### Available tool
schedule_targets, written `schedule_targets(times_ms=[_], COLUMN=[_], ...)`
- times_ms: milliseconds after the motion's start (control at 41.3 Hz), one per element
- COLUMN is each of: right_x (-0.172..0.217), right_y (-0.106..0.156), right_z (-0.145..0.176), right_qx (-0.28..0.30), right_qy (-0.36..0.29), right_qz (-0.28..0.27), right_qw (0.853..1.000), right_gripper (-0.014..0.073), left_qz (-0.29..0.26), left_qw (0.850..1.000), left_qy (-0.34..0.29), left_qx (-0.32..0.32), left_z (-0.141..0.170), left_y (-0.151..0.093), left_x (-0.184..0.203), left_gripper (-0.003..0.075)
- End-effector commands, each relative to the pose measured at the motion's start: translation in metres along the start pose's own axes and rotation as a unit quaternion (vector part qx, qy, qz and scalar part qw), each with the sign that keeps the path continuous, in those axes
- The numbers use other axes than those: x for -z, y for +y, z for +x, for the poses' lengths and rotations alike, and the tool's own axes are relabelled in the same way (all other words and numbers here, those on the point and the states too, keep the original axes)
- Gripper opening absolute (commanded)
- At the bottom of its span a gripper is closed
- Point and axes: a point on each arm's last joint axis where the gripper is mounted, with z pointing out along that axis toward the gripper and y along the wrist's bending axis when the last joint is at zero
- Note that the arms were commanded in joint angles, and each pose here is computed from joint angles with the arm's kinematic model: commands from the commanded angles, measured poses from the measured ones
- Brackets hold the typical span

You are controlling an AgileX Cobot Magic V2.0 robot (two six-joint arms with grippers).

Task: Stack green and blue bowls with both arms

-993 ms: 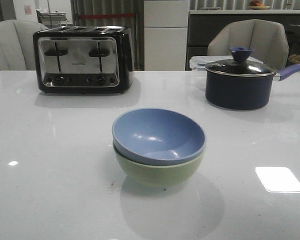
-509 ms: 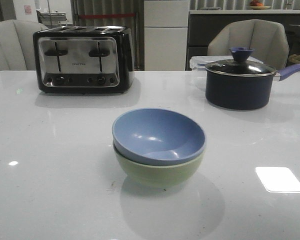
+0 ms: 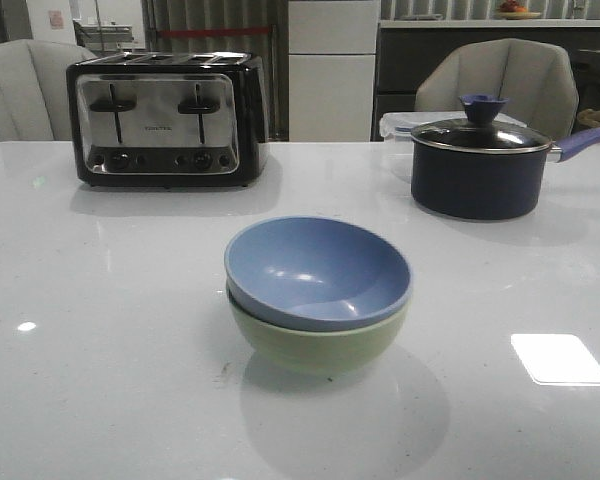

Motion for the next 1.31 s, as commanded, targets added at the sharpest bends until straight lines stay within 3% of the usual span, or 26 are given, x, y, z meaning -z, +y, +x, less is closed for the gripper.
schedule_targets(times_ms=[0, 218, 1284], right_x=[0.006, 0.006, 0.005], right_y=[-0.001, -0.001, -0.001], right_z=[-0.012, -0.012, -0.012], right_qx=[0.003, 0.003, 0.003], right_qy=[-0.045, -0.044, -0.044], right_qz=[0.008, 0.007, 0.008], right_qw=[0.999, 0.999, 0.999], right_gripper=[0.0029, 0.0029, 0.0029], left_qz=[-0.035, -0.061, -0.062], left_qw=[0.996, 0.992, 0.991], left_qy=[-0.085, -0.105, -0.112], left_qx=[0.015, 0.039, 0.039], left_z=[0.004, 0.031, 0.029], left_y=[0.003, 0.003, 0.003], left_x=[0.003, 0.000, 0.000], left_gripper=[0.0093, 0.0093, 0.0093])
